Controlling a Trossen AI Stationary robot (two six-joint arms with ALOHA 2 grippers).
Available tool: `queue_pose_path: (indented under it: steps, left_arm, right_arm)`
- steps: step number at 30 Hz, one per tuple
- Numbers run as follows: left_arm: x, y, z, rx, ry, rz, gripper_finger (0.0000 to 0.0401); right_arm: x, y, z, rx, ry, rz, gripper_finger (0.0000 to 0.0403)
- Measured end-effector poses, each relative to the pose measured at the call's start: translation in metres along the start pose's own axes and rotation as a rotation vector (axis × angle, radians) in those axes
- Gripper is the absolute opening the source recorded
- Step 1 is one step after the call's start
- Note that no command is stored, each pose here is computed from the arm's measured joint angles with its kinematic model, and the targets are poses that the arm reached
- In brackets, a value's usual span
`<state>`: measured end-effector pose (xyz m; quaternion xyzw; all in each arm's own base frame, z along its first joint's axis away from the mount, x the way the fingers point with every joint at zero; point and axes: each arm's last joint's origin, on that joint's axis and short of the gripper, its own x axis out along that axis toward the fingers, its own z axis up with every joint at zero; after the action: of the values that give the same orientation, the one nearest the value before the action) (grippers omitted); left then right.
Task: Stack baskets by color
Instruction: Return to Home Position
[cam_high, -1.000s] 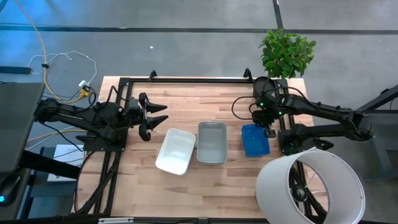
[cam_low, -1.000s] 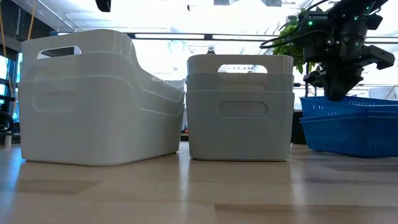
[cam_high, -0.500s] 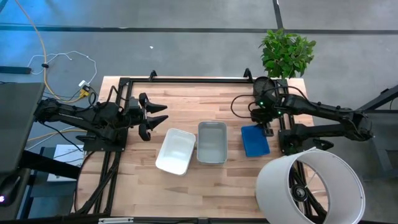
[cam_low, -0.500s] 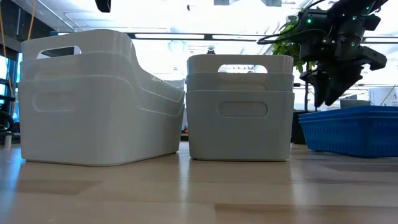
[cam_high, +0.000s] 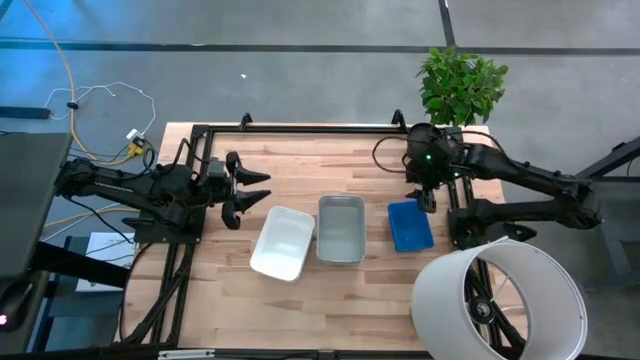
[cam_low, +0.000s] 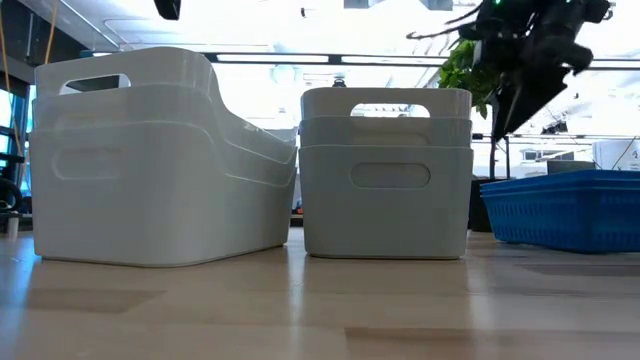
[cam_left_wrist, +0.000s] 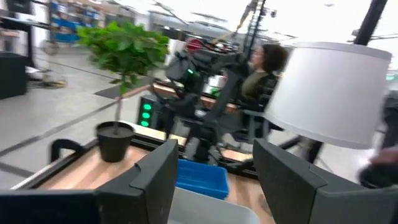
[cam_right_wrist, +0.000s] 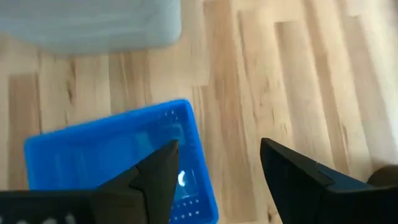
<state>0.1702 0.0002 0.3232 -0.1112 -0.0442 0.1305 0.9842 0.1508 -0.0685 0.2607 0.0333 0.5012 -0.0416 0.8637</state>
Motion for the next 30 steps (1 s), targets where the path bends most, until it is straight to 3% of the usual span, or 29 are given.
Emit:
queue_pose_path:
  steps: [7, 11, 15, 19, 22, 30]
  left_arm:
    - [0.002, 0.007, 0.001, -0.026, 0.014, -0.056, 0.0197]
    - [0.004, 0.016, 0.004, -0.023, 0.009, -0.054, 0.0197]
    - [0.006, 0.023, 0.005, -0.019, 0.009, -0.057, 0.0197]
    - [0.006, 0.027, 0.006, -0.018, 0.004, -0.04, 0.0197]
    - [0.006, 0.027, 0.007, -0.018, 0.003, -0.035, 0.0197]
    - [0.006, 0.027, 0.006, -0.033, 0.007, -0.05, 0.0197]
  right_arm:
    - [-0.03, 0.008, -0.002, 0.196, -0.248, 0.017, 0.0211]
    - [-0.046, 0.012, 0.006, 0.272, -0.527, 0.073, 0.0211]
    - [-0.041, 0.02, 0.013, 0.266, -0.776, 0.131, 0.0211]
    - [-0.018, 0.029, 0.014, 0.252, -0.886, 0.182, 0.0211]
    - [-0.009, 0.039, 0.016, 0.156, -0.983, 0.215, 0.021]
    - [-0.01, 0.051, 0.02, 0.081, -1.01, 0.227, 0.018]
